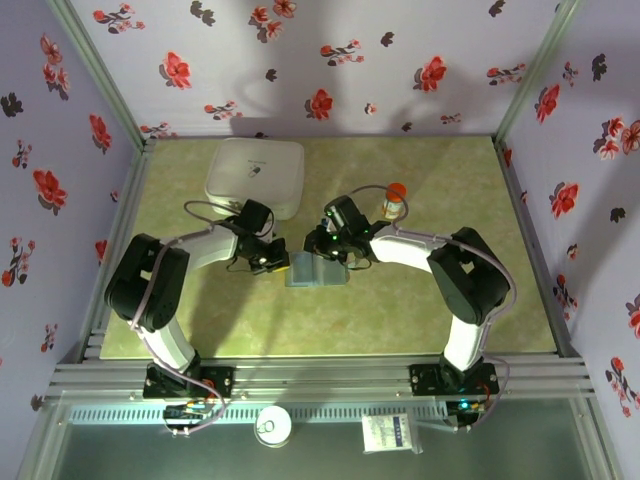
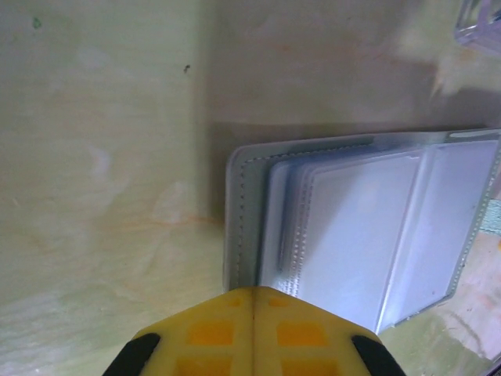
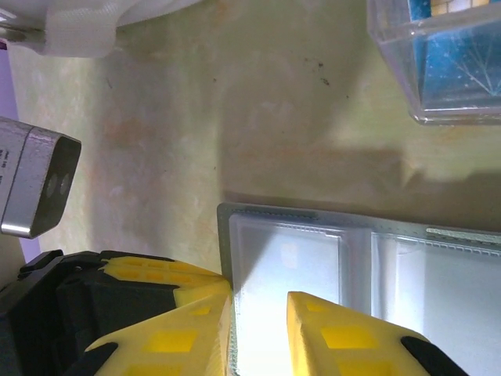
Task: Take the credit cards out of the card holder
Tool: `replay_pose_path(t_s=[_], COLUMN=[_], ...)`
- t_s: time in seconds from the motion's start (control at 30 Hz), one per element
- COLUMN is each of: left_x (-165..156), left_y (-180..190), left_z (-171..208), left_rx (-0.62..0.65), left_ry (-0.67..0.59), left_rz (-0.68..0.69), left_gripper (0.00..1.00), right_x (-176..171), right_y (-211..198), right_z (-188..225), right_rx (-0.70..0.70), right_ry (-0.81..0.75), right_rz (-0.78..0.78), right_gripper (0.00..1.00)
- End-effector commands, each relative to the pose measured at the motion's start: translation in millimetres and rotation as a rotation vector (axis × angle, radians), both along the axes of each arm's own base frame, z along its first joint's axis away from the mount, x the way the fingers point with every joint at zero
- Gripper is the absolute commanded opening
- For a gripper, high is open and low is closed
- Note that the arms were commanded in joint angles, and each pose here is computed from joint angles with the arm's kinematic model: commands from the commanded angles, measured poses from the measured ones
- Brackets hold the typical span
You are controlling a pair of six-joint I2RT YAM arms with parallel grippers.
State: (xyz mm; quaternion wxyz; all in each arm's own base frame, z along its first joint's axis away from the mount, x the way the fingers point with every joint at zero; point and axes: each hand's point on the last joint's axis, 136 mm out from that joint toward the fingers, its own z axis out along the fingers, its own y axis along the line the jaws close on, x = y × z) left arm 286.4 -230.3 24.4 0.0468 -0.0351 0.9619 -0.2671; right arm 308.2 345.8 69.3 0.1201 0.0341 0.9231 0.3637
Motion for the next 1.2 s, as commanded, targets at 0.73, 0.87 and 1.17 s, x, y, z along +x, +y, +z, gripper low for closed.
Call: replay_pose_path(t_s=[0.73, 0.87, 1.17], left_x=[0, 0, 1], left_y=[11, 12, 13], left_z=[-10, -12, -13], left_rx=[0.045, 0.048, 0.046], left_ry=[0.003, 0.008, 0.007], left_rz=[-0.032, -0.03, -0.021], left_gripper=[0.0, 0.0, 0.0], right_x=[-33, -32, -29], right_y=[10, 2, -9], right_z=[-36, -41, -37], right_rx=[-0.081, -0.134, -0.19], right_ry=[0.137, 0.131, 0.098], right_rz=[0.133, 0.127, 0.118], right_gripper=[0.24, 0.24, 0.26])
